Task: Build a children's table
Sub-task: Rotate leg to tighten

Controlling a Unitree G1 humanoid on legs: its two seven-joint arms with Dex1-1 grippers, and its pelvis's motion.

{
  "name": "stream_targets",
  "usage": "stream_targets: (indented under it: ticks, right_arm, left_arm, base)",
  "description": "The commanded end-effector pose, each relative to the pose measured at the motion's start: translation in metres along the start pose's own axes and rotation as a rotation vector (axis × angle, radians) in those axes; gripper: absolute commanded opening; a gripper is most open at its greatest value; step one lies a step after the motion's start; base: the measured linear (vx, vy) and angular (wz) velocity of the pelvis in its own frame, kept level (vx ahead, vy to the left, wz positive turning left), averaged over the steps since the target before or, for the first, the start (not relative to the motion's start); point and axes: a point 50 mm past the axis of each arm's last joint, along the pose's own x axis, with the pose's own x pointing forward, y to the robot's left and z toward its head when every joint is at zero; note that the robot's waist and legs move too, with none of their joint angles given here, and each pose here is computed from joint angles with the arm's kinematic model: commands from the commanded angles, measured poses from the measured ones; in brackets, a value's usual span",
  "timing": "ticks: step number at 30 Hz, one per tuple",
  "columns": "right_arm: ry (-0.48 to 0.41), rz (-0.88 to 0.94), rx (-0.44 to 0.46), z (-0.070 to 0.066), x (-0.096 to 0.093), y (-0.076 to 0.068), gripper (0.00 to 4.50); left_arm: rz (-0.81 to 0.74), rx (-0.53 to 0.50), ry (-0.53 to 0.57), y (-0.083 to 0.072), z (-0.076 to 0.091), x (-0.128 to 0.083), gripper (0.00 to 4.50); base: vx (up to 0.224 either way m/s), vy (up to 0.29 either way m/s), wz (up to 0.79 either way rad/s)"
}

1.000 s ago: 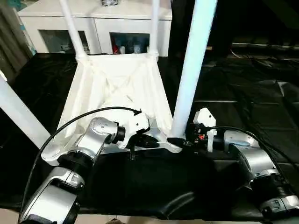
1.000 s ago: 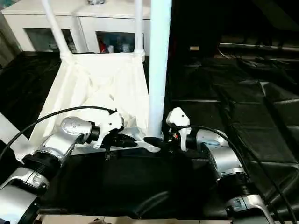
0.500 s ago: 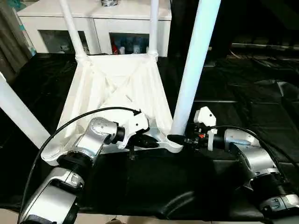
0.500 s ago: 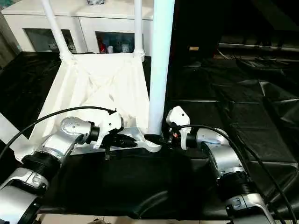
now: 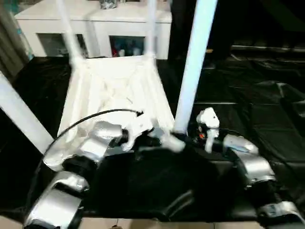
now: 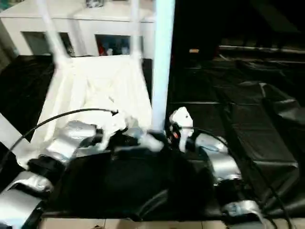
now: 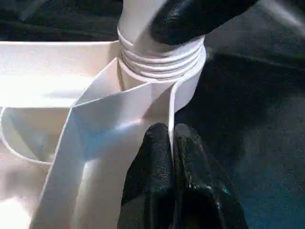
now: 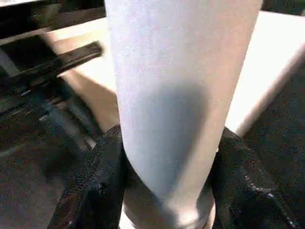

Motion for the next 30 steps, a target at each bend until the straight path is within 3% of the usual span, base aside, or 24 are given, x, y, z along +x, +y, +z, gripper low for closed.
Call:
stream_targets:
  ticks: [1, 7, 13, 15, 16, 19, 21, 24, 27, 30]
  right_arm:
    - [0.092, -0.254, 0.095, -0.027, 0.005, -0.005, 2.02]
    - [0.097, -0.547, 0.188, -0.034, 0.017, -0.005, 2.01]
    - [0.083, -0.541, 0.192, -0.029, 0.033, 0.004, 2.01]
    - [0.06, -0.535, 0.177, -0.025, 0.034, 0.004, 2.01]
    - [0.033, -0.51, 0.174, -0.022, 0.034, 0.004, 2.57]
    - [0.017, -0.485, 0.101, -0.015, 0.032, 0.001, 2.71]
    - [0.011, -0.463, 0.082, -0.01, 0.029, -0.004, 3.11]
    - [0.01, -0.401, 0.079, -0.005, 0.025, -0.008, 3.16]
    - [0.045, -0.151, -0.029, 0.003, 0.006, -0.01, 3.16]
    - [0.057, -0.041, -0.072, 0.006, -0.006, -0.01, 3.16]
  left_arm:
    - [0.168, -0.059, -0.006, 0.003, 0.007, 0.019, 0.0]
    - [0.336, -0.13, -0.048, -0.009, 0.028, 0.055, 0.0]
    - [0.334, -0.09, -0.035, -0.021, 0.035, 0.072, 0.0]
    - [0.336, -0.077, -0.029, -0.019, 0.034, 0.07, 0.0]
    - [0.332, -0.067, -0.027, -0.017, 0.033, 0.067, 0.0]
    - [0.32, -0.035, -0.021, -0.013, 0.031, 0.061, 0.0]
    - [0.299, -0.018, -0.02, -0.01, 0.028, 0.056, 0.0]
    - [0.266, -0.004, -0.025, -0.008, 0.026, 0.049, 0.0]
    - [0.19, 0.023, -0.019, -0.001, 0.018, 0.033, 0.0]
    - [0.128, 0.037, -0.022, 0.001, 0.014, 0.024, 0.0]
  base:
    - [0.0, 0.0, 0.0]
    - [0.0, 0.0, 0.0]
    - [0.0, 0.0, 0.0]
    - [0.0, 0.0, 0.0]
    - [0.0, 0.0, 0.0]
    - [0.0, 0.0, 0.0]
    - [0.0, 0.0, 0.0]
    - [0.0, 0.0, 0.0]
    - [0.0, 0.0, 0.0]
    - [0.0, 0.0, 0.0]
